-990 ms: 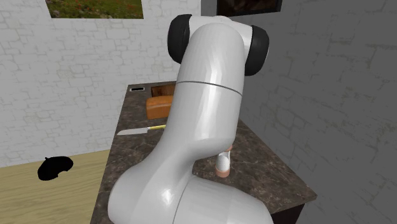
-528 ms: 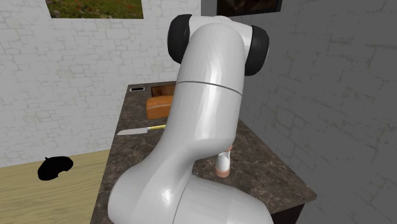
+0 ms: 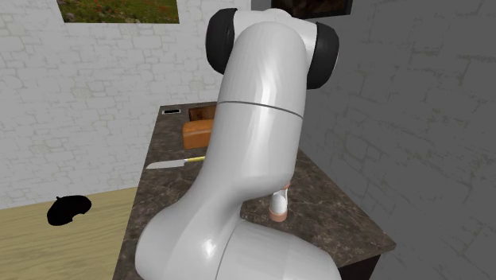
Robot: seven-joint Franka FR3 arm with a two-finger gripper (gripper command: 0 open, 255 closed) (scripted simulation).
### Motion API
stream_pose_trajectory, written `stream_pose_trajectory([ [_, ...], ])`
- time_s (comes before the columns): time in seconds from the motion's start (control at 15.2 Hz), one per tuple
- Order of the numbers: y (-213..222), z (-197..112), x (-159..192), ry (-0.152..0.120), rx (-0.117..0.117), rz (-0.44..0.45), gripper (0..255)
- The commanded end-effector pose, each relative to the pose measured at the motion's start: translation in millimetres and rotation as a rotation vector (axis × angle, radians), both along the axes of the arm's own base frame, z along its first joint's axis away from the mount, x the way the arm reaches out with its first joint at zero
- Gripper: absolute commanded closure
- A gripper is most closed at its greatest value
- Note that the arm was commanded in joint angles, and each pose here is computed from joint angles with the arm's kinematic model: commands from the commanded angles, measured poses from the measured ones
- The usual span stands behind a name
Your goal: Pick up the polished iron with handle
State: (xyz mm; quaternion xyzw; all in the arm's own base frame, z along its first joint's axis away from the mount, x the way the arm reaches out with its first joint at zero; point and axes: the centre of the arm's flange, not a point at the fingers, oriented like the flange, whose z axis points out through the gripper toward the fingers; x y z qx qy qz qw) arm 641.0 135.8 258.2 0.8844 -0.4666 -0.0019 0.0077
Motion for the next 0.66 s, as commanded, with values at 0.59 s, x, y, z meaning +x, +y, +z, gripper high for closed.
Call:
stream_pose_trajectory([
  [0.59, 0.5, 48.9, 0.1, -0.002, 0.0, 0.0, 255],
])
